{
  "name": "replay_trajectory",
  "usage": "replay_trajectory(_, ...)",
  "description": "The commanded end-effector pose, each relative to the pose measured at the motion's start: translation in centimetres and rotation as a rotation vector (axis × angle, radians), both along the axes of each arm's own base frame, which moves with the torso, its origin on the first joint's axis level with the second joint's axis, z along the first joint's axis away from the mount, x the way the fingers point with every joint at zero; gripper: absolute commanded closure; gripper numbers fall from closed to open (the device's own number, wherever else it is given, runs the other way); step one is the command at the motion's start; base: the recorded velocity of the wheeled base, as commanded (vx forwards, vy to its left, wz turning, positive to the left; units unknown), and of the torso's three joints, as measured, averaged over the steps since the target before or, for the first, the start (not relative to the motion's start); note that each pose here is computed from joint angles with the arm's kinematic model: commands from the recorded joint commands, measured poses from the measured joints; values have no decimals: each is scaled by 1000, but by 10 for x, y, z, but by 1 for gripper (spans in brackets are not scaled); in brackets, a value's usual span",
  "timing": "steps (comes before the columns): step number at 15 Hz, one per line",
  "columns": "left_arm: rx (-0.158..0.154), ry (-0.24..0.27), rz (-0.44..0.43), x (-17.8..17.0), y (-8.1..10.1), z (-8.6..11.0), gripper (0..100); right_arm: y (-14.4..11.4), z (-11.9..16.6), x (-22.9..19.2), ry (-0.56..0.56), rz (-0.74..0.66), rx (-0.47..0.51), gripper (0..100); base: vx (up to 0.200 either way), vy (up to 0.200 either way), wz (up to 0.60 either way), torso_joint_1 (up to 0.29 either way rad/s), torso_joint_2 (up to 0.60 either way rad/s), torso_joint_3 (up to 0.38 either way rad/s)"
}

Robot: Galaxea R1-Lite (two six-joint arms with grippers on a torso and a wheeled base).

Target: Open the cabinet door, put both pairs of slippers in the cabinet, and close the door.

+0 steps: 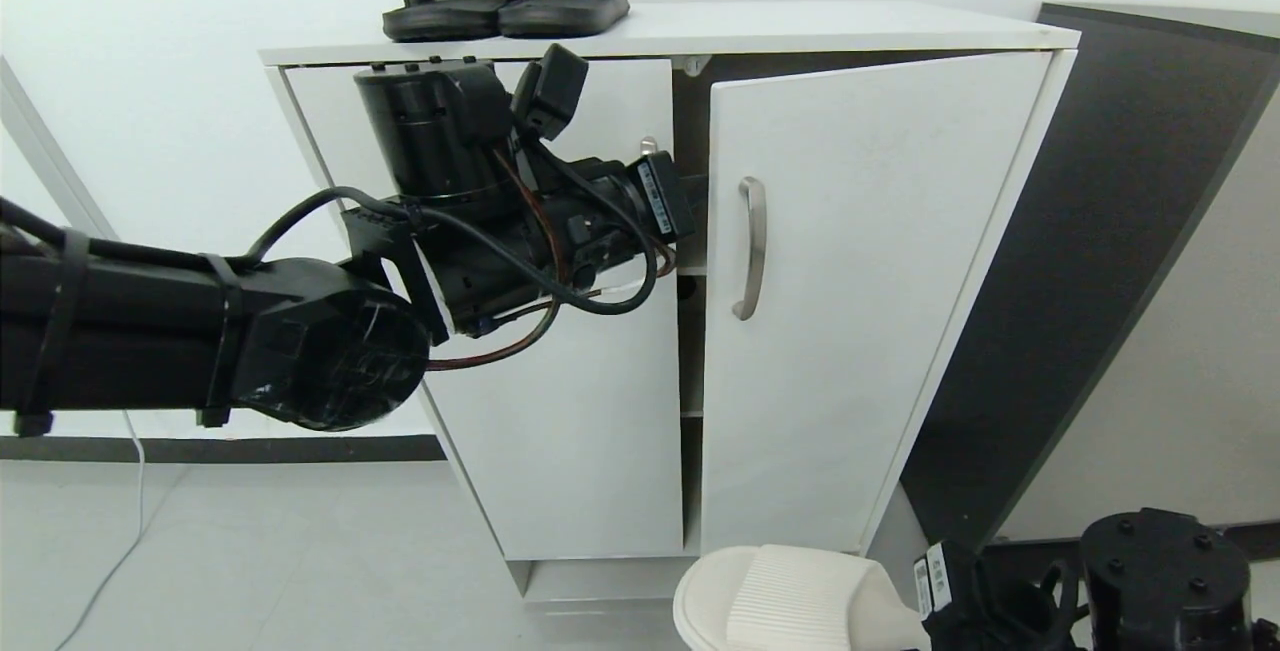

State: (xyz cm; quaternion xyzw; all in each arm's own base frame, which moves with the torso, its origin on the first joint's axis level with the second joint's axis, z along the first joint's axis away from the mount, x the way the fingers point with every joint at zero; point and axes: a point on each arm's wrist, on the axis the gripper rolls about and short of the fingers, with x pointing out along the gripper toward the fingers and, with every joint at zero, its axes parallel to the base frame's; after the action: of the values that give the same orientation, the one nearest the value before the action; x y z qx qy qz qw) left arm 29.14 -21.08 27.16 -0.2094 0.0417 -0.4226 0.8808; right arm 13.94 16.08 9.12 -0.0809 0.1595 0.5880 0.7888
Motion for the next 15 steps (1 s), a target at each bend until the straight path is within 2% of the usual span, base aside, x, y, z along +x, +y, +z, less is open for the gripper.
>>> replay_trajectory(1,1,8,0,2,-2,-3,100,1,-1,-1,4,8,-5,100,-200,0,0,7,-7,2)
replay_trajectory(4,10,20,-6,4,-5,-8,100,3,-5,-11,15,50,-22,100,-200,0,0,1,1,1)
replay_trajectory(5,22,27,-35,4,-14,-14,100,4,-7,-16,1,76,-34,100,-200,0,0,-2,2,7)
replay_trajectory(6,33,21,-79,-2,-31,-19,100,4,-7,-17,-15,89,-40,100,-200,0,0,-2,7,2)
replay_trajectory(8,56,-29,-186,-23,-71,-32,100,5,-7,-19,-21,103,-44,100,-200,0,0,5,0,2)
replay_trajectory(9,37,-66,-214,-28,-84,-32,100,5,-8,-19,-20,104,-44,100,-200,0,0,2,-2,2)
replay_trajectory(10,23,-80,-214,-27,-88,-33,100,5,-8,-19,-20,103,-45,100,-200,0,0,-7,2,2)
replay_trajectory(12,3,-102,-188,-21,-83,-30,100,5,-8,-19,-19,103,-46,100,0,0,0,0,0,0)
replay_trajectory(15,-16,-122,-80,-9,-56,-21,100,7,-8,-16,-24,98,-42,100,0,0,0,0,0,0)
